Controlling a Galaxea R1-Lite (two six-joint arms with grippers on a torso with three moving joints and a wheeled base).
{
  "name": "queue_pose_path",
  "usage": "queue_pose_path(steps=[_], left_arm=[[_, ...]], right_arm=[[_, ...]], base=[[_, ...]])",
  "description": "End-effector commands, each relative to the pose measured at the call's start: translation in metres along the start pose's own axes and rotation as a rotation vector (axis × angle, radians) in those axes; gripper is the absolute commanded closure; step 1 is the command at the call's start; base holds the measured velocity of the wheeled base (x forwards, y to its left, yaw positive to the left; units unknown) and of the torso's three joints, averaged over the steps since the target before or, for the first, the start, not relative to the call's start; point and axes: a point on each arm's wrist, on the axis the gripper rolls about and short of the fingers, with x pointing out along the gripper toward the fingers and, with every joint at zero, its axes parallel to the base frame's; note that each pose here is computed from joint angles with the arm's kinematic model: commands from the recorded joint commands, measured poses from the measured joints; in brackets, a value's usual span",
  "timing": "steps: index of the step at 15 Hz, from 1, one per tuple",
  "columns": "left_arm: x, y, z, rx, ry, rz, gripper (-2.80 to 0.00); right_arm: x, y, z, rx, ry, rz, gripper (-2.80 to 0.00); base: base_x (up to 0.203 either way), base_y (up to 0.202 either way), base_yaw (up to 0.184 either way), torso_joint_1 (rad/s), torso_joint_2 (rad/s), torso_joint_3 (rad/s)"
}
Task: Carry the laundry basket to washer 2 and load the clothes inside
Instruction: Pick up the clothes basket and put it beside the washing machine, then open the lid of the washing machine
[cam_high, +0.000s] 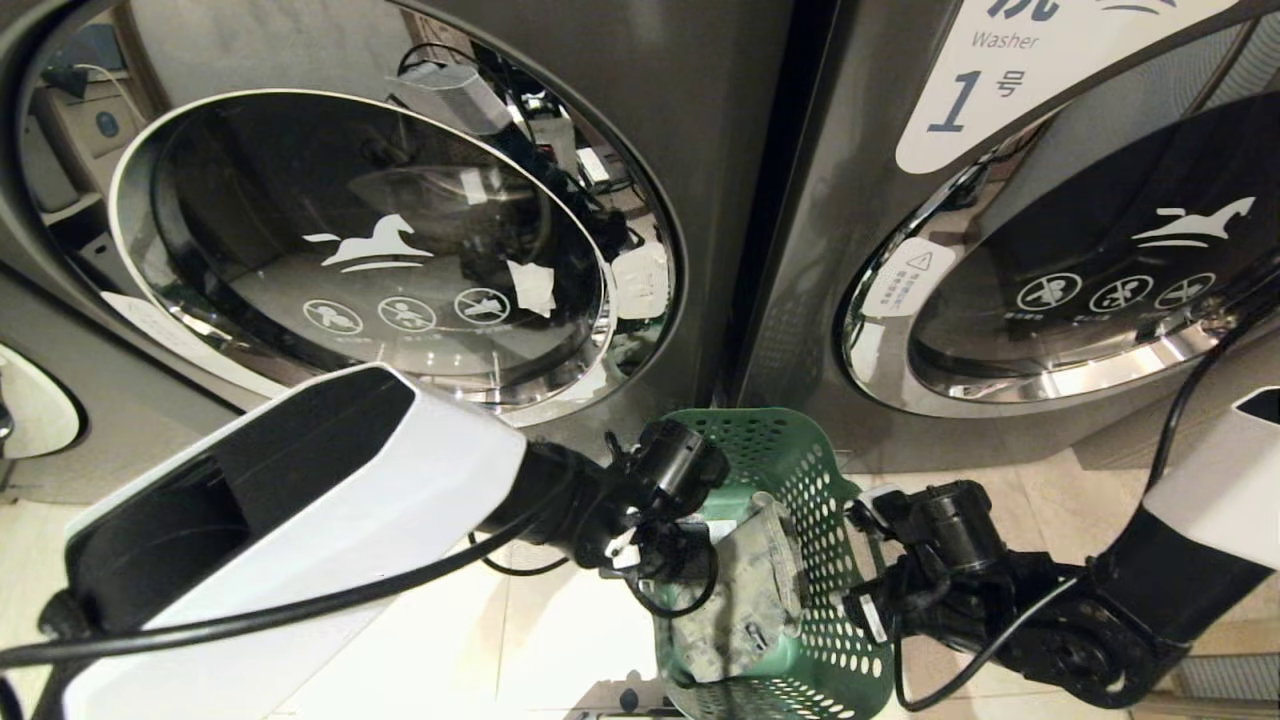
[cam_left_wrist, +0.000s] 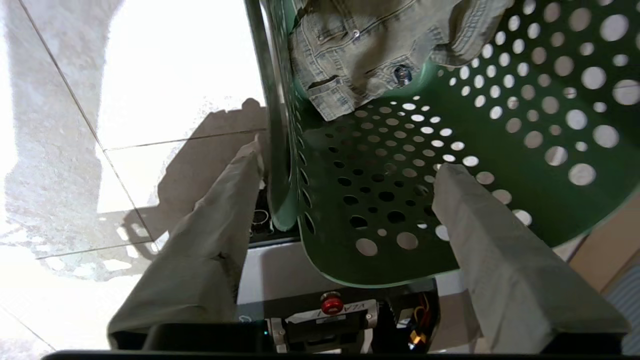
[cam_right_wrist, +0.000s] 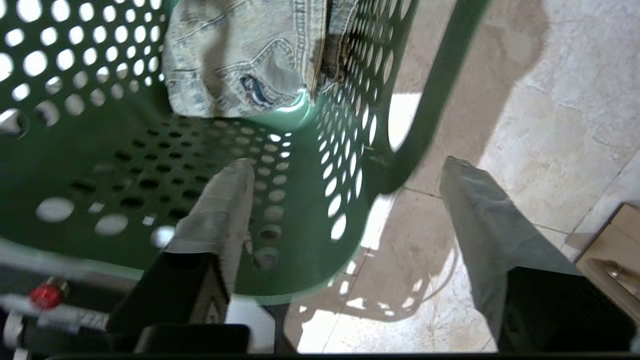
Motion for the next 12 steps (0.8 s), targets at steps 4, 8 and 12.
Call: queue_pose_path(steps=[4,8,12], left_arm=[[-0.083,0.015,0.002,-0.008,-0.079,-0.025,-2.8],[-0.142,0.055,-0.034,0.017,-0.108,0.041,0.0],[-0.189,0.109,-0.056,-0.061,-0.177,0.116,0.0]], right_arm=[[-0.065,-0.003,-0.004,-0.01,-0.101,0.028,-2.8],[-0.108,-0.011,-0.023,-0.01,-0.156,0.031,0.0],[-0.13,-0.02,-0.044,0.014,-0.168,-0.018,0.0]], base=[[0.0,0.0,0.0,0.0,0.0,0.0],[0.0,0.0,0.0,0.0,0.0,0.0],[0.0,0.0,0.0,0.0,0.0,0.0]])
